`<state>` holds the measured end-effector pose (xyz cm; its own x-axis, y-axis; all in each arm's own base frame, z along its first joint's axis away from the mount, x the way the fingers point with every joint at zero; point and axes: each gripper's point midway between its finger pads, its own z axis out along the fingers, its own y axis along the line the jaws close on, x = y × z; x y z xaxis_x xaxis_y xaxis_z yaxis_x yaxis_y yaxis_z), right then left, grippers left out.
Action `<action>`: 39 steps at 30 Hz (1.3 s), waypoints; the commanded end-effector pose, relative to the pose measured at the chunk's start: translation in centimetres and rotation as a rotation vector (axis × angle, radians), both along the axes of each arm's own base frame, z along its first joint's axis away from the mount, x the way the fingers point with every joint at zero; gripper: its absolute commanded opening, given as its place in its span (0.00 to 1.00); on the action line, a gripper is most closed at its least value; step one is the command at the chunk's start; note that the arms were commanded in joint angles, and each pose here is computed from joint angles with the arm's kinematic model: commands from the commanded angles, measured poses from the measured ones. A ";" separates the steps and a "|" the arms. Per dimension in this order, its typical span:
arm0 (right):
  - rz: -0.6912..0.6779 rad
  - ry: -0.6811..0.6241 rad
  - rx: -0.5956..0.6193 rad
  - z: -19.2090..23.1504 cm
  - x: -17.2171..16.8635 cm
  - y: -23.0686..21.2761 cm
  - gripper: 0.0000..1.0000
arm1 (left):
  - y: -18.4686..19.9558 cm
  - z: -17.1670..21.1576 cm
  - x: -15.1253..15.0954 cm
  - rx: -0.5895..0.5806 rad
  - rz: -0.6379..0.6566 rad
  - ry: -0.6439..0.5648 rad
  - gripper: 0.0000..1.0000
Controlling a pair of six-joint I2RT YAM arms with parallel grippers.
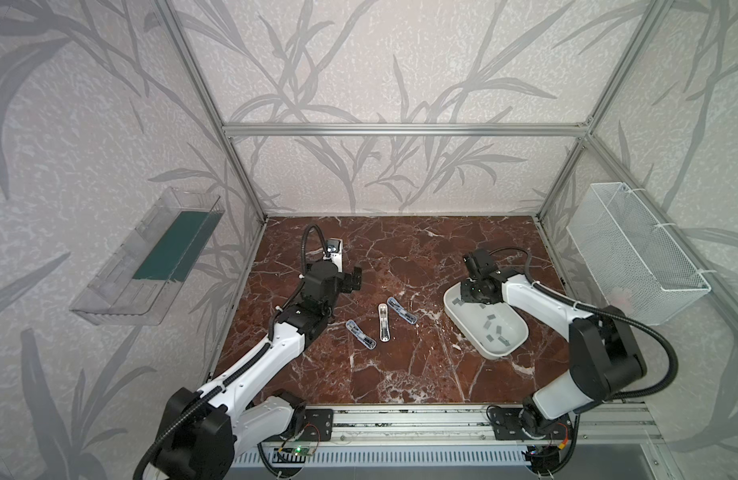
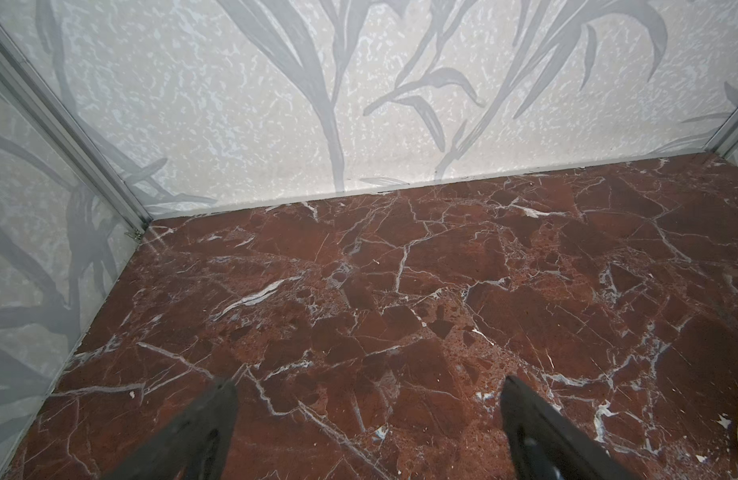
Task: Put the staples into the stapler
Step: 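Move right gripper over the white tray of staple strips, then lower right gripper into the white tray toward a staple strip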
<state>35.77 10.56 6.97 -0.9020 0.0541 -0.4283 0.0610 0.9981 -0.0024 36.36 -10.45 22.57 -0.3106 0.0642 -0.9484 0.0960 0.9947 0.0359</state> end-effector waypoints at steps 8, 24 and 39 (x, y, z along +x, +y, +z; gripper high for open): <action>-0.033 0.121 -0.014 -3.1 0.9 -0.2 0.31 | -0.6 -0.8 2.6 0.105 -0.010 -0.020 0.99; -0.461 -0.026 0.161 -0.7 -6.4 -5.2 0.40 | -1.2 -3.0 2.8 0.107 -0.052 0.033 0.99; -0.607 -0.012 0.308 -3.1 -6.2 -6.1 0.42 | -1.1 -2.8 2.5 0.099 -0.055 0.028 0.99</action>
